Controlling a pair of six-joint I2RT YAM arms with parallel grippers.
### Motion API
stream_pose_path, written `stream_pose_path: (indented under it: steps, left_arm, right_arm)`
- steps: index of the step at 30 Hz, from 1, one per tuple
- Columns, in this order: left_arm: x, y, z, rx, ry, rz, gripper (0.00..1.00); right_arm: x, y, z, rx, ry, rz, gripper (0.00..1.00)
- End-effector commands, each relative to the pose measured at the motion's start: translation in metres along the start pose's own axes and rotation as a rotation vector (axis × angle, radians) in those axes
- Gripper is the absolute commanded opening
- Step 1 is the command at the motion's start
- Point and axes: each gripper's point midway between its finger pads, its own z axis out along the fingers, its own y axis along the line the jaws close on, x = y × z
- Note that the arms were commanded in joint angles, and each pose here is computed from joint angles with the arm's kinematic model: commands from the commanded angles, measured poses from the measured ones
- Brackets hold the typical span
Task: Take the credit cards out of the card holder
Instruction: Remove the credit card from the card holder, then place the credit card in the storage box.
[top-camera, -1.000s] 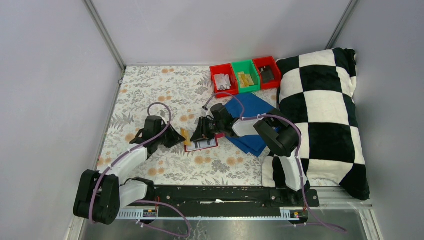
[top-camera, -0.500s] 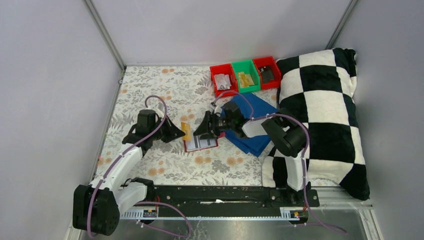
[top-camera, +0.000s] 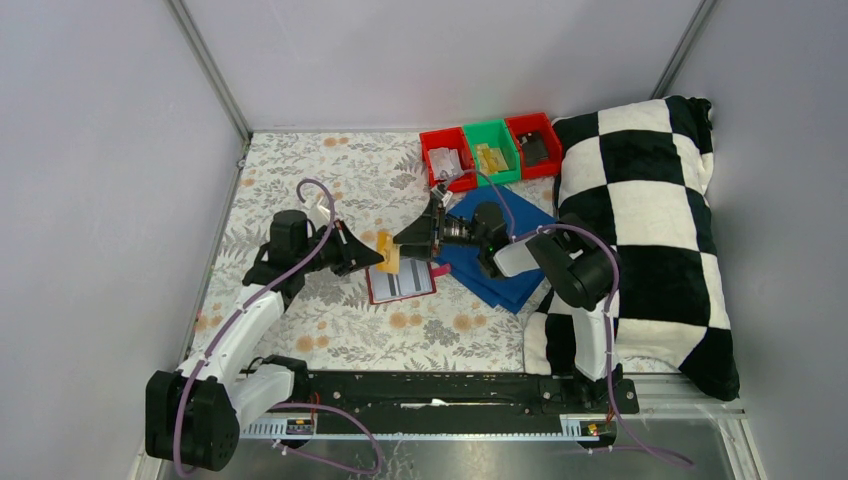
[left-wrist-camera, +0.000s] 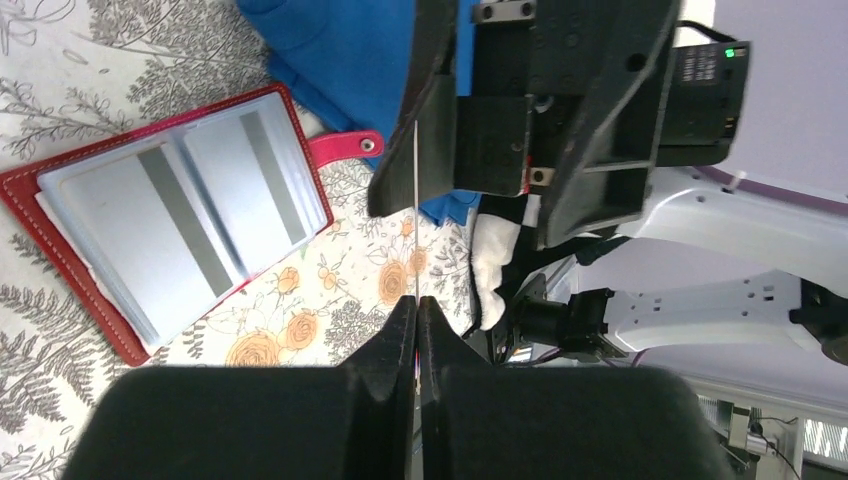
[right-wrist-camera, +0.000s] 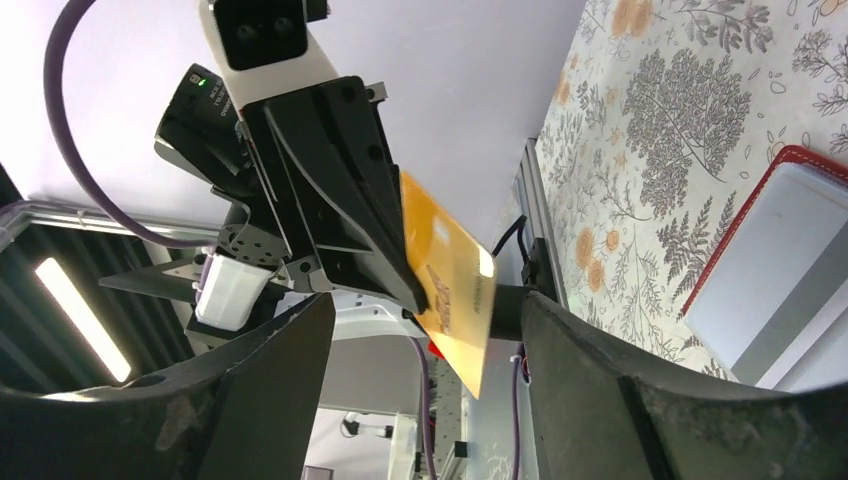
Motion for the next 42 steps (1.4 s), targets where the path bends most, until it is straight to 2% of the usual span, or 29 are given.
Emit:
stream_pose_path:
  steps: [1,5,8,10,12,13,17,18,20,22,23,28,33,38,42]
  left_arm:
    - [-0.014,-0.024,-0.003,0.104,-0.051,0.045,0.0]
    - [-0.014,-0.025,-0.003,0.116,-0.06,0.032,0.0]
    - [-0.014,-0.025,-0.002,0.116,-0.061,0.031,0.0]
    - [-0.014,-0.023,-0.002,0.11,-0.06,0.034,0.0]
    - [-0.012,-0.019,-0.001,0.097,-0.057,0.031,0.0]
    - [-0.011,-0.018,-0.001,0.095,-0.054,0.029,0.0]
    - [-0.011,-0.017,0.0,0.092,-0.05,0.028,0.01]
    - [-0.012,-0.018,0.0,0.09,-0.051,0.031,0.15]
    - [-0.014,-0.018,-0.002,0.077,-0.054,0.044,0.53]
    - [-0.015,-0.019,-0.005,0.063,-0.061,0.061,0.73]
    - [-0.017,-0.019,-0.008,0.049,-0.07,0.073,0.77]
    - [-0.03,-0.017,-0.025,-0.069,-0.121,0.123,0.8]
    - [-0.04,-0.021,-0.038,-0.124,-0.172,0.164,0.8]
    - [-0.041,-0.024,-0.039,-0.11,-0.183,0.173,0.82]
    - [-0.039,-0.018,-0.036,-0.119,-0.18,0.167,0.84]
  right_arm:
    - [0.01,0.031,0.004,-0.132,0.043,-0.03,0.74]
    - [0.014,0.037,0.005,-0.141,0.054,-0.047,0.63]
    - [0.015,0.037,0.004,-0.147,0.054,-0.047,0.39]
    - [0.015,0.037,0.005,-0.147,0.057,-0.045,0.19]
    - [0.015,0.038,0.006,-0.146,0.066,-0.039,0.04]
    - [0.015,0.039,0.006,-0.148,0.07,-0.039,0.0]
    - [0.015,0.042,0.006,-0.127,0.069,-0.048,0.0]
    - [0.014,0.04,0.006,-0.109,0.063,-0.071,0.0]
    - [0.009,0.035,0.003,-0.042,0.042,-0.098,0.0]
    - [-0.005,0.017,-0.006,0.096,0.004,-0.108,0.0]
    - [-0.014,0.011,-0.014,0.174,-0.021,-0.135,0.0]
    - [-0.076,-0.017,-0.085,0.749,-0.126,-0.341,0.0]
    - [-0.149,0.0,-0.173,1.217,-0.3,-0.494,0.0]
    - [-0.22,0.017,-0.237,1.485,-0.392,-0.544,0.0]
    - [-0.268,0.014,-0.252,1.528,-0.394,-0.549,0.0]
